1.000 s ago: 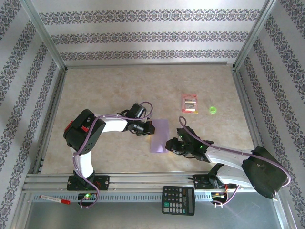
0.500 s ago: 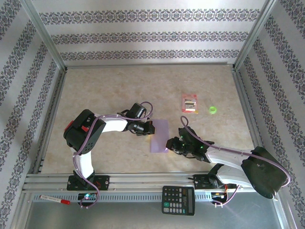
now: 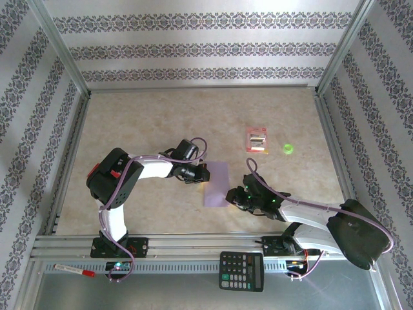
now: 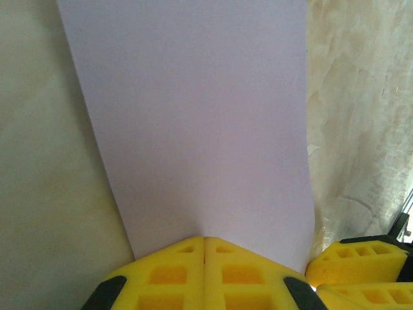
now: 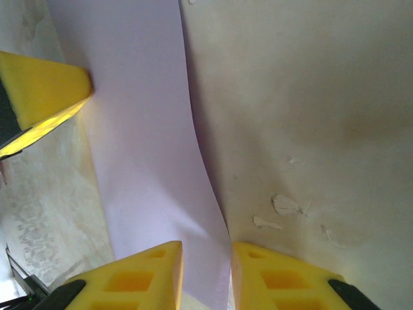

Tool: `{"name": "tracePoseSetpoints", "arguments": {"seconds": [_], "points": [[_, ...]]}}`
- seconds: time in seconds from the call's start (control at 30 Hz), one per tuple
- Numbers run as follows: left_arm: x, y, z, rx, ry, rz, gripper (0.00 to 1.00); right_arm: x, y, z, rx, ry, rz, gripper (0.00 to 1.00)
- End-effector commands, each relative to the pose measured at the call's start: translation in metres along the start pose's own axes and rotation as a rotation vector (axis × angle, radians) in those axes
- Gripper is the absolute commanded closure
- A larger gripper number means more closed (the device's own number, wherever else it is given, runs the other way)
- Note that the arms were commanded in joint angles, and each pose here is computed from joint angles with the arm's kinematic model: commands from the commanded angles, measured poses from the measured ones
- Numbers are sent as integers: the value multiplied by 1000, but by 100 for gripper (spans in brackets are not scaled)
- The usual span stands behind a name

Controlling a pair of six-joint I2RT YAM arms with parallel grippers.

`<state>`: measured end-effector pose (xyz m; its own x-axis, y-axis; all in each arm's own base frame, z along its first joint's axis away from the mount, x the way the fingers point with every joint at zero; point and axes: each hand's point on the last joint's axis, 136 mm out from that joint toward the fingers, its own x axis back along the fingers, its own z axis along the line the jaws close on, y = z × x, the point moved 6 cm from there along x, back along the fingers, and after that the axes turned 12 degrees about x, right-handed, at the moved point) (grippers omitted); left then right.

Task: Fold a paper plane with a square sheet of paper (pick it up from the middle)
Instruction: Fold the triangle a second time at the center of the table.

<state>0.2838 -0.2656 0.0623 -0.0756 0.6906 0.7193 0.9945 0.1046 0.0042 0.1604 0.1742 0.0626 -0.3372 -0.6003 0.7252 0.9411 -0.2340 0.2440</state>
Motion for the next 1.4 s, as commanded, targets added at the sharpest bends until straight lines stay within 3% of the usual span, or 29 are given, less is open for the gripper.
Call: {"name": "tracePoseSetpoints", "arguments": {"seconds": [0.0, 0.5, 0.67, 1.37], "points": [[-6, -2, 18, 29, 70, 27, 98, 0, 2, -1, -6, -10, -22, 77], [-4, -2, 18, 25, 75, 26, 98, -1, -7, -2, -11, -41, -7, 79], [-5, -1, 19, 22, 78, 28, 98, -1, 2, 4, 13, -45, -35, 85], [-5, 1, 16, 7, 81, 37, 97, -14, 52, 28, 58, 3, -46, 88]]}}
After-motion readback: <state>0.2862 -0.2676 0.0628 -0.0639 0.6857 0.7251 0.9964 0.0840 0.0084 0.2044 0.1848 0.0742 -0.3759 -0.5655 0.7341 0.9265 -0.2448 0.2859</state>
